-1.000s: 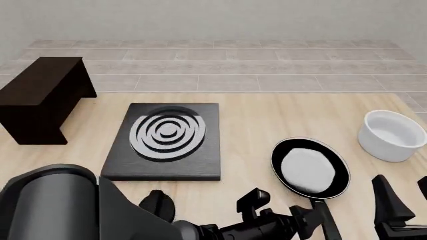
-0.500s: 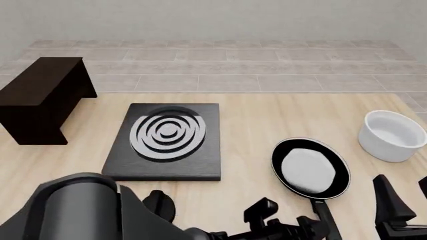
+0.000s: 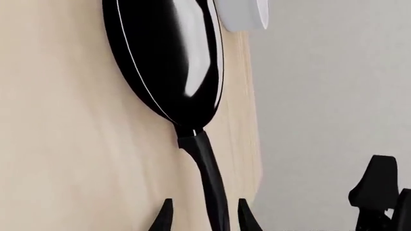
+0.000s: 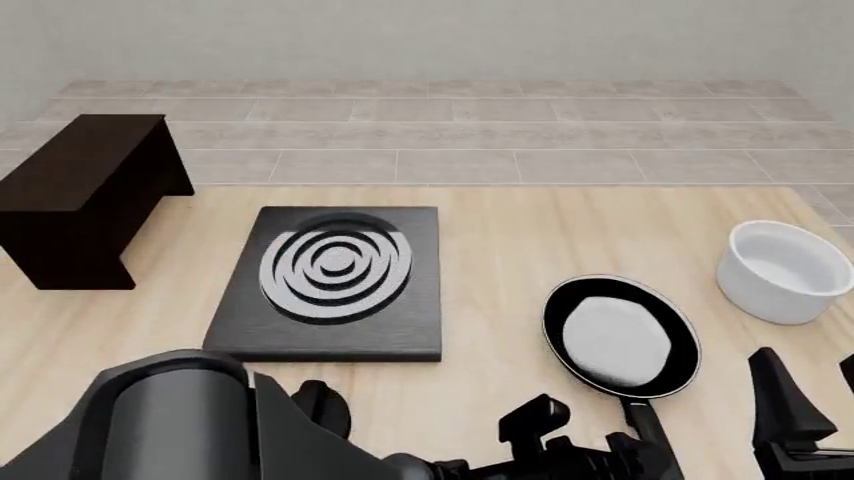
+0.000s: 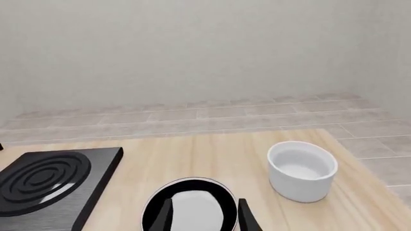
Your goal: Put the frying pan on top of the cabinet.
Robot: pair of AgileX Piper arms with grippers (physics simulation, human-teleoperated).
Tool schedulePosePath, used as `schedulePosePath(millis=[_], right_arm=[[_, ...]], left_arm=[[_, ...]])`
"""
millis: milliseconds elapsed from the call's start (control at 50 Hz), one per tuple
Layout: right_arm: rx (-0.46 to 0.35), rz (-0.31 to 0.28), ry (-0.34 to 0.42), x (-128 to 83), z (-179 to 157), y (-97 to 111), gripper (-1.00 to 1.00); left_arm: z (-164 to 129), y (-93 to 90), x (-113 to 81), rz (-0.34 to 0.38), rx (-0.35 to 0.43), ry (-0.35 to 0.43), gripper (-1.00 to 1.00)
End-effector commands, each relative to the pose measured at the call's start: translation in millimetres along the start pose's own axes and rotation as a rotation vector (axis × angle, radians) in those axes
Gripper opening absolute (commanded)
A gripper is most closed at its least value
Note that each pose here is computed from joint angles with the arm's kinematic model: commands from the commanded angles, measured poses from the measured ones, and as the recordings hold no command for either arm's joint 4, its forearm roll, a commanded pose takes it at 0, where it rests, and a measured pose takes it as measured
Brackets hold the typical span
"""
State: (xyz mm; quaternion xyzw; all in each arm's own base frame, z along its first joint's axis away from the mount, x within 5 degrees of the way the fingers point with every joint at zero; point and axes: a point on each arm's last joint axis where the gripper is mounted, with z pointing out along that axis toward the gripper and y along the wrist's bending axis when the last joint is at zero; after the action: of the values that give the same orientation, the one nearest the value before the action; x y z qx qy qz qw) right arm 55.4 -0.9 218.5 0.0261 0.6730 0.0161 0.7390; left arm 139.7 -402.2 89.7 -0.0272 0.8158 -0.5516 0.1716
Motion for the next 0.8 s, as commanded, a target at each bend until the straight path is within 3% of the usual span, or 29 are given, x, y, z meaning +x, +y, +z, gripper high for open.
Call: schedulePosePath(millis=[20, 800], right_arm=[[0.002, 0.006, 0.0, 1.7, 0.2, -0.2, 1.0], [0.004, 0.013, 0.001, -1.3, 0.3, -0.1, 1.0]], left_arm=[[7.8, 8.8, 6.6, -0.027, -0.015, 0.013, 1.0], [18.0, 23.5, 27.8, -0.109, 0.009, 0.045, 1.0]])
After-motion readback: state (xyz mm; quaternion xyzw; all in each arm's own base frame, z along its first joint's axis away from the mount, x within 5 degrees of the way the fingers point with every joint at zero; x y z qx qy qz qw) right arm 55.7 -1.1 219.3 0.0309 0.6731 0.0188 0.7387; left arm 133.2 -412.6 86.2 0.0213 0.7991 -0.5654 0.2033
